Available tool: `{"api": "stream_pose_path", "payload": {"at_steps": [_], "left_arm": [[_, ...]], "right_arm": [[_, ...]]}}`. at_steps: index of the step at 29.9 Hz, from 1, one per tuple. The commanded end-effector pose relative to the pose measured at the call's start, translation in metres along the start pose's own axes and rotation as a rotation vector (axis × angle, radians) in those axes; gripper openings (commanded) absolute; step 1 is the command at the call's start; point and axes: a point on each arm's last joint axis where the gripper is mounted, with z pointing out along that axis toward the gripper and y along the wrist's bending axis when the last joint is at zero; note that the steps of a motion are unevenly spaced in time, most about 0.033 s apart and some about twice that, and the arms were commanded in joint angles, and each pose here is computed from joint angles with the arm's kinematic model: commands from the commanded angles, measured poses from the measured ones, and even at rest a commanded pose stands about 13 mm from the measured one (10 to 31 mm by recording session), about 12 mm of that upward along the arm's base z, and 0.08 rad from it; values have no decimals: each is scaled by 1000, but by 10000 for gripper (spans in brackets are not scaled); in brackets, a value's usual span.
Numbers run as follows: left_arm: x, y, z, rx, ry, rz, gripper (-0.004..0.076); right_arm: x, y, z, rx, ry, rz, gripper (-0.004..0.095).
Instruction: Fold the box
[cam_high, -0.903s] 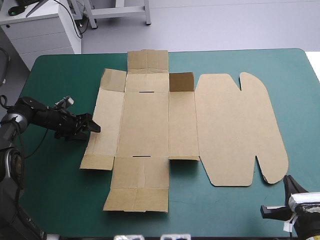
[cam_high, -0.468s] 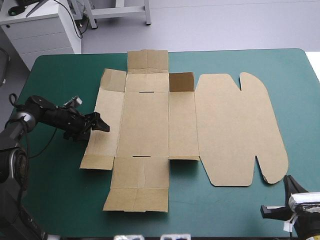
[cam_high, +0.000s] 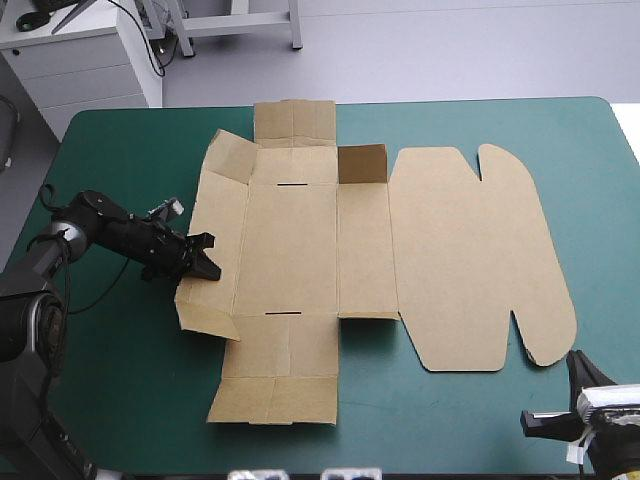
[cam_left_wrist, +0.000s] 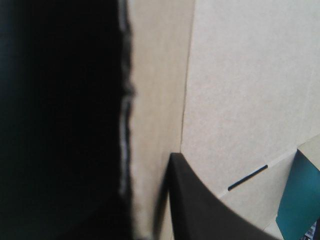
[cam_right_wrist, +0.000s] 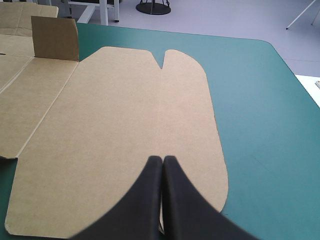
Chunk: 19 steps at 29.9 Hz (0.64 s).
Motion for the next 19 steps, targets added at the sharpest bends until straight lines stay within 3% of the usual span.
{"api": "stream_pose_path", "payload": {"at_steps": [1,7,14,19], "left_arm": [[5,-10,-13,-20,30,46,8],[9,-16,-14,8,86,64,7],[12,-25,-9,-259,197,212,-8],[-7,-67,-17,-363,147,404,-8]], "right_arm": [[-12,-1,-8,30,-113,-3,-19],[-12,-1,-8,30,-113,-3,-19],[-12,-1,-8,30,-113,-3,-19],[-12,-1,-8,28,-113,-3,-19]]}}
